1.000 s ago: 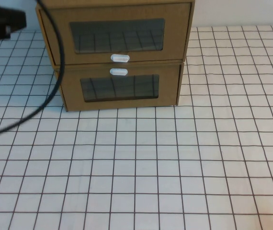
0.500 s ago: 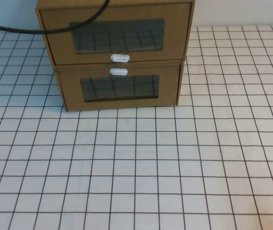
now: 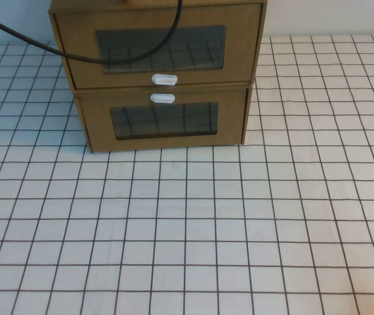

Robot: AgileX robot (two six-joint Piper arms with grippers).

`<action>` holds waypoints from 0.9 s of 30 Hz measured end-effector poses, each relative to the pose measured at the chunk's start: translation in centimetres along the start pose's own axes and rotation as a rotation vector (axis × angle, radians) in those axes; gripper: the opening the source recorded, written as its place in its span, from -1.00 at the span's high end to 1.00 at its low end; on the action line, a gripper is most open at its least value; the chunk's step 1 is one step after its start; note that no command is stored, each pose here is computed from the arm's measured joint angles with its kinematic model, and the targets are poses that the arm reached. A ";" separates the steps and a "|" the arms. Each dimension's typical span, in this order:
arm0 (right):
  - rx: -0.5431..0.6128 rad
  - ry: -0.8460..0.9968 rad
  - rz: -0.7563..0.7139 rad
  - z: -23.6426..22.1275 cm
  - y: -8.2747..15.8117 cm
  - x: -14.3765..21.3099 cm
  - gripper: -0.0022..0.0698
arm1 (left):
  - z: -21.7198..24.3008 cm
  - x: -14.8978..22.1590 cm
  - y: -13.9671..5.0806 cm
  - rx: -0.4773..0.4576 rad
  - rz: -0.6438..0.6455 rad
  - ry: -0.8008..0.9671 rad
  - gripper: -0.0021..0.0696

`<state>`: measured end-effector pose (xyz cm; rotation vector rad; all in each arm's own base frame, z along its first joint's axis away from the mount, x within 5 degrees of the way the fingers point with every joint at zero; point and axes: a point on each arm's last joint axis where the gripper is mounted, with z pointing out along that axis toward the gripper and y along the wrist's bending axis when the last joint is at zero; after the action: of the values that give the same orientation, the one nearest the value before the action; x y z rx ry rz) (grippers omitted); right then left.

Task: Open the shoe box
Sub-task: 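Pull the top drawer of the cardboard box fully open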

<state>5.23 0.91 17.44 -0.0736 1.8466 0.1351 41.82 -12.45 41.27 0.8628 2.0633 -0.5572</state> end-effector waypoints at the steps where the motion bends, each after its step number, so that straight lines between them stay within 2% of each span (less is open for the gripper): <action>1: 0.000 0.000 0.000 0.0 0.0 0.0 0.98 | 0.1 0.1 0.1 0.001 0.000 0.009 0.95; 6: -0.019 -0.055 0.072 0.0 0.2 -0.5 0.98 | 0.5 0.2 0.4 -0.005 -0.004 0.009 0.95; 14: -0.116 -0.197 0.503 -0.2 0.6 -2.0 0.98 | 0.6 0.2 0.4 -0.005 -0.005 0.009 0.95; 20: -0.152 -0.248 0.735 -0.4 0.5 -2.5 0.98 | 0.6 0.2 0.4 -0.006 -0.003 0.010 0.95; 23: -0.241 -0.176 0.767 -0.8 1.4 -3.2 0.98 | 0.6 0.2 0.4 -0.004 -0.004 0.009 0.95; 27: -0.331 -0.027 0.731 -1.3 2.8 -5.6 0.98 | 0.6 0.2 0.4 -0.004 -0.004 0.009 0.95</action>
<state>5.16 3.45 23.36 0.3764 1.7313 0.9425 42.33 -12.54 40.72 0.8604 2.0742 -0.5515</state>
